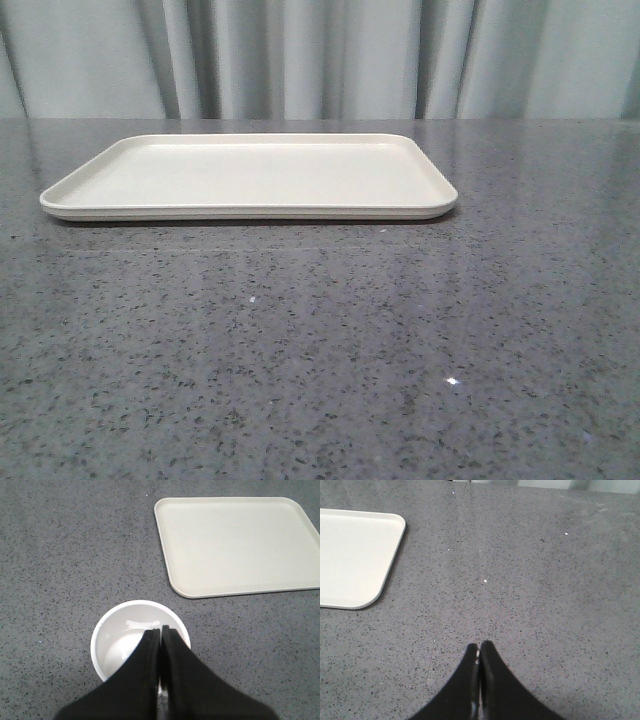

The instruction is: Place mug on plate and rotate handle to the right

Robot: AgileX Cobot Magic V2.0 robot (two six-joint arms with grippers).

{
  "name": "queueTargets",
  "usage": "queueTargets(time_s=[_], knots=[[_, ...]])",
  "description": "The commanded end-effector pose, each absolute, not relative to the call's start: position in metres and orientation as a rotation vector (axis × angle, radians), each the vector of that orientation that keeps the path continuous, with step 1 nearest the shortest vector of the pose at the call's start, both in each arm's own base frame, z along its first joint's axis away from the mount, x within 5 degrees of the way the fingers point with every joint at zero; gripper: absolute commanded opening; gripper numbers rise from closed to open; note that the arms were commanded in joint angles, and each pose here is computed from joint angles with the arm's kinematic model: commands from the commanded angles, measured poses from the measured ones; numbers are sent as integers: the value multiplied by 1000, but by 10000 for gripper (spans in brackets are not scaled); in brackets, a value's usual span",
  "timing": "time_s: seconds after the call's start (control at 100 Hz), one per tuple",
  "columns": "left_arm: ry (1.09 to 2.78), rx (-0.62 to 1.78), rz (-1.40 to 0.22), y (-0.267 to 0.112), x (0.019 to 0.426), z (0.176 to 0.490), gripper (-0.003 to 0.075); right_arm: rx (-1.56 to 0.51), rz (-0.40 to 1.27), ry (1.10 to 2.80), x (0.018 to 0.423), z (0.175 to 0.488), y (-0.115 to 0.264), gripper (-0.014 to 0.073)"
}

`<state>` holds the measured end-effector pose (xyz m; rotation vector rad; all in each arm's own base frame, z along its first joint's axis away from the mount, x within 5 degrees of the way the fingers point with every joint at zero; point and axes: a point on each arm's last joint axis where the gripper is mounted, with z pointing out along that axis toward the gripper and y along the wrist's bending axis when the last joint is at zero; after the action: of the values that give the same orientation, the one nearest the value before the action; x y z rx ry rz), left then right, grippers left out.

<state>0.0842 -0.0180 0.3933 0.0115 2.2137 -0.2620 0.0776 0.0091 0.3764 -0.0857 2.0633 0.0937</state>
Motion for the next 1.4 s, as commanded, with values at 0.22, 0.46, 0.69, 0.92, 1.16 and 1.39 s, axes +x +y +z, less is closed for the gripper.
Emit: queueTargets(time_s=[0.22,0.46,0.69,0.92,1.16,1.39], knots=[[2129,-5,-296,-19,87,407,-17,-87,92,1983,80,390,9,135],[2126,-7,-332,-22,87,407,174,-87,93,1981,81,390,9,468],[2126,-1,-329,-22,87,407,552,-87,93,1980,81,391,9,484],[2129,4,-270,-18,87,406,606,-87,93,1980,81,391,9,484],[2242,-83,-146,-8,101,396,606,-87,93,1977,81,391,9,484],[2408,-89,-92,-7,131,379,606,-87,93,1976,81,391,9,484]])
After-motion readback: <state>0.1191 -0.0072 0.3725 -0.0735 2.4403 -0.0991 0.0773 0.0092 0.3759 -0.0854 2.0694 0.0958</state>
